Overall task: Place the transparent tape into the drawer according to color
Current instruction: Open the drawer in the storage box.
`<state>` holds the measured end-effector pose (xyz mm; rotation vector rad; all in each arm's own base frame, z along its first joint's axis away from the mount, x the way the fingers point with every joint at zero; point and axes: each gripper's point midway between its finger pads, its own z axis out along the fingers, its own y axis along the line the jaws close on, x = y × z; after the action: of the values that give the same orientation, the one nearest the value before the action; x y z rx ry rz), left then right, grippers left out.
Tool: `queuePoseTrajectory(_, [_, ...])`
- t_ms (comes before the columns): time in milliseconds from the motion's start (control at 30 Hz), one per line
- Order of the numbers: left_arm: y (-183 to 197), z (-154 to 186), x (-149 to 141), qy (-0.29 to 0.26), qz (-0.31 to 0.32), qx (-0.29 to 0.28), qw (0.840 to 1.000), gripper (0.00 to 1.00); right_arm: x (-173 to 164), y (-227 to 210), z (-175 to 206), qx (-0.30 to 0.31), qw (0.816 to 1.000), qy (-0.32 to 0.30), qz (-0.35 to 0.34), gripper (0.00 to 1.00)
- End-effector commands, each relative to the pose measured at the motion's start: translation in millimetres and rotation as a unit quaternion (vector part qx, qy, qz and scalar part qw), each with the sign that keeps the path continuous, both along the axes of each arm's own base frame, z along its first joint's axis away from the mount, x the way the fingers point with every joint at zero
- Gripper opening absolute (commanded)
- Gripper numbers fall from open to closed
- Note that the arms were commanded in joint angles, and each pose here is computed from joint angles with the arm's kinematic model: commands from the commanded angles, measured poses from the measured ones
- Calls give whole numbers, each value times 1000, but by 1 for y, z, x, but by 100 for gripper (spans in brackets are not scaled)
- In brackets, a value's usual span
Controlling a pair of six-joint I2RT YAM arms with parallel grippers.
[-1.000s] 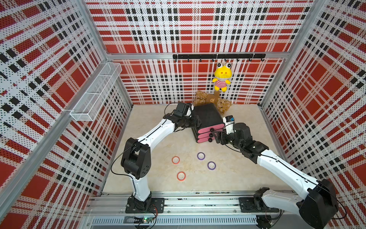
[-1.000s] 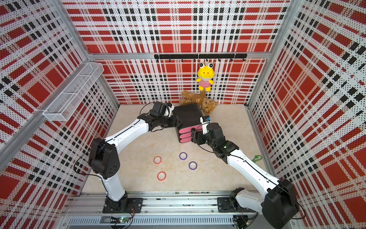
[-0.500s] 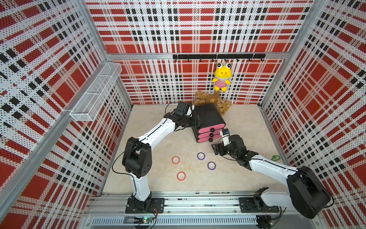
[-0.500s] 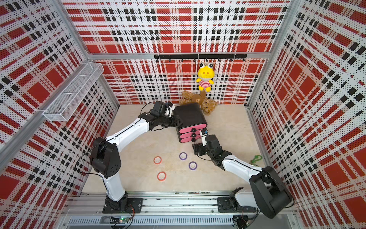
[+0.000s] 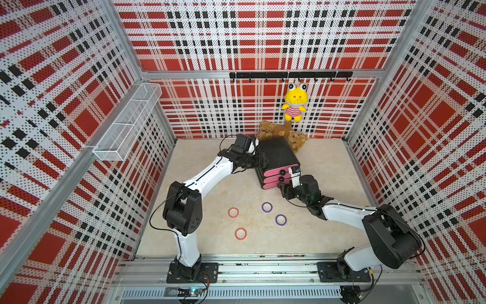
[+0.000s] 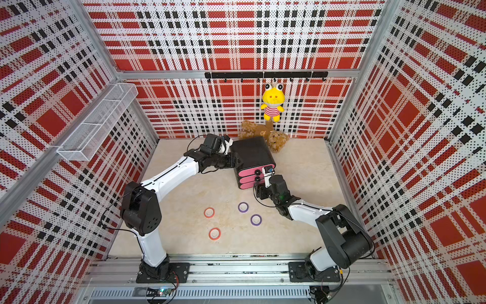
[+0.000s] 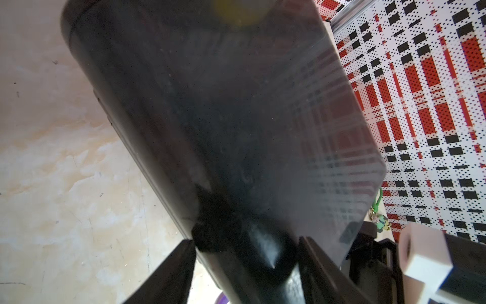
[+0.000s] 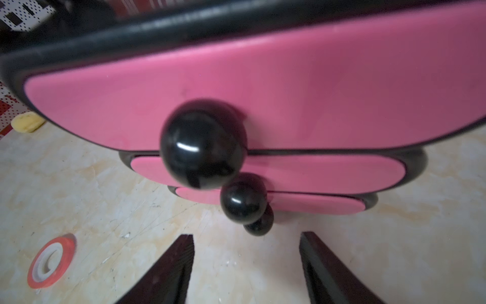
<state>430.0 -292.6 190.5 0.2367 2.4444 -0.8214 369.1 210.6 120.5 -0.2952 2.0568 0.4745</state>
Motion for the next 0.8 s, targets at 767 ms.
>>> queuePoseTrajectory(767, [7, -22, -11, 30, -12, 27, 999, 68, 33, 7, -3, 15, 999, -14, -31, 55])
